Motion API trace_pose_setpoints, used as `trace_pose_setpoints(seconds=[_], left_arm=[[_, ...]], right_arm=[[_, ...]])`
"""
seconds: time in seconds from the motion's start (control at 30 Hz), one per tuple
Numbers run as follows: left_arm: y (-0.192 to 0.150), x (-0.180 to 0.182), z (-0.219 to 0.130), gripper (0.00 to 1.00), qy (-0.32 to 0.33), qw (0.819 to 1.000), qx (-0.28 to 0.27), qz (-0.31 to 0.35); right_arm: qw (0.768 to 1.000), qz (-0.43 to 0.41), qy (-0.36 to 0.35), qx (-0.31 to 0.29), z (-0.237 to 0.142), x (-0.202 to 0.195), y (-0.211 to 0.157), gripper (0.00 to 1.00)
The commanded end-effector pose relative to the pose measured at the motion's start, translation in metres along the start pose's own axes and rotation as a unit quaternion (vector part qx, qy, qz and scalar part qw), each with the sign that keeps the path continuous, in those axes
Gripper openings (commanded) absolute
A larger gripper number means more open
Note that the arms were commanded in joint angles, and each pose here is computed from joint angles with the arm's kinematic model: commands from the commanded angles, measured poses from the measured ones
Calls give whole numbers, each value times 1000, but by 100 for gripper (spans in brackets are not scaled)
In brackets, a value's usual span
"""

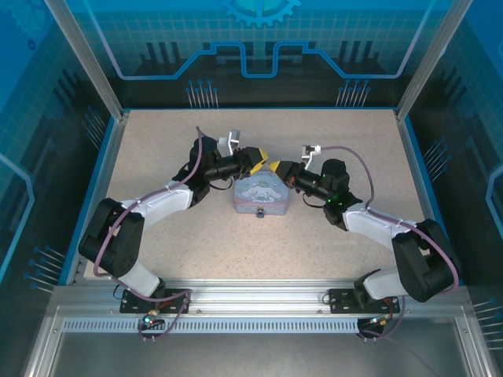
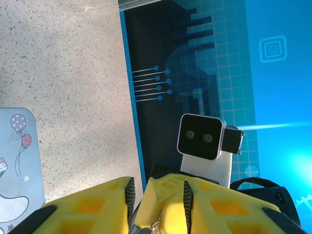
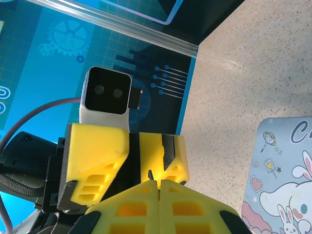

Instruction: Unlock the padlock with the key

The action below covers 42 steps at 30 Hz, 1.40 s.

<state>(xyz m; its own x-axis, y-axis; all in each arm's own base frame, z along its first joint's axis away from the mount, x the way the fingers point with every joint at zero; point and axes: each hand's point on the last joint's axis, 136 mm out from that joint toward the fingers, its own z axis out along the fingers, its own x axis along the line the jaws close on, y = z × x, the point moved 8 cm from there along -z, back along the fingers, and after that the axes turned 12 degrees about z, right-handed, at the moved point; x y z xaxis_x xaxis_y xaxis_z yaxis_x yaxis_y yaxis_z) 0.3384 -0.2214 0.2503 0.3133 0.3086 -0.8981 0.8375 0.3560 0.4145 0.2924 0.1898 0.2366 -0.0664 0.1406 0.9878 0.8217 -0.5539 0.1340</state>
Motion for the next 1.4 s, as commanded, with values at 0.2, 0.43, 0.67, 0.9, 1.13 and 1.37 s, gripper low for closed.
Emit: trace_pose_setpoints(seconds=[0.2, 0.43, 0.67, 0.9, 1.13, 1.37], left_arm=[[13, -17, -2, 15, -20, 999, -15, 24], [11, -15, -1, 6, -23, 999, -15, 21], [8, -9, -3, 40, -9, 1000, -18, 19], [8, -10, -3, 30, -12, 1000, -18, 18], [5, -10, -2, 24, -14, 1000, -14, 17], [0, -1, -2, 41, -3, 1000, -12, 12]], right_arm=[[1000, -16, 16, 4, 4, 7, 4, 0], [1000, -13, 17, 2, 5, 7, 5, 0], [1000, -16, 21, 2, 2, 10, 3, 0], [1000, -18, 20, -3, -1, 13, 3, 0], [1000, -15, 24, -3, 2, 14, 4, 0], [1000, -15, 24, -6, 1, 15, 5, 0]])
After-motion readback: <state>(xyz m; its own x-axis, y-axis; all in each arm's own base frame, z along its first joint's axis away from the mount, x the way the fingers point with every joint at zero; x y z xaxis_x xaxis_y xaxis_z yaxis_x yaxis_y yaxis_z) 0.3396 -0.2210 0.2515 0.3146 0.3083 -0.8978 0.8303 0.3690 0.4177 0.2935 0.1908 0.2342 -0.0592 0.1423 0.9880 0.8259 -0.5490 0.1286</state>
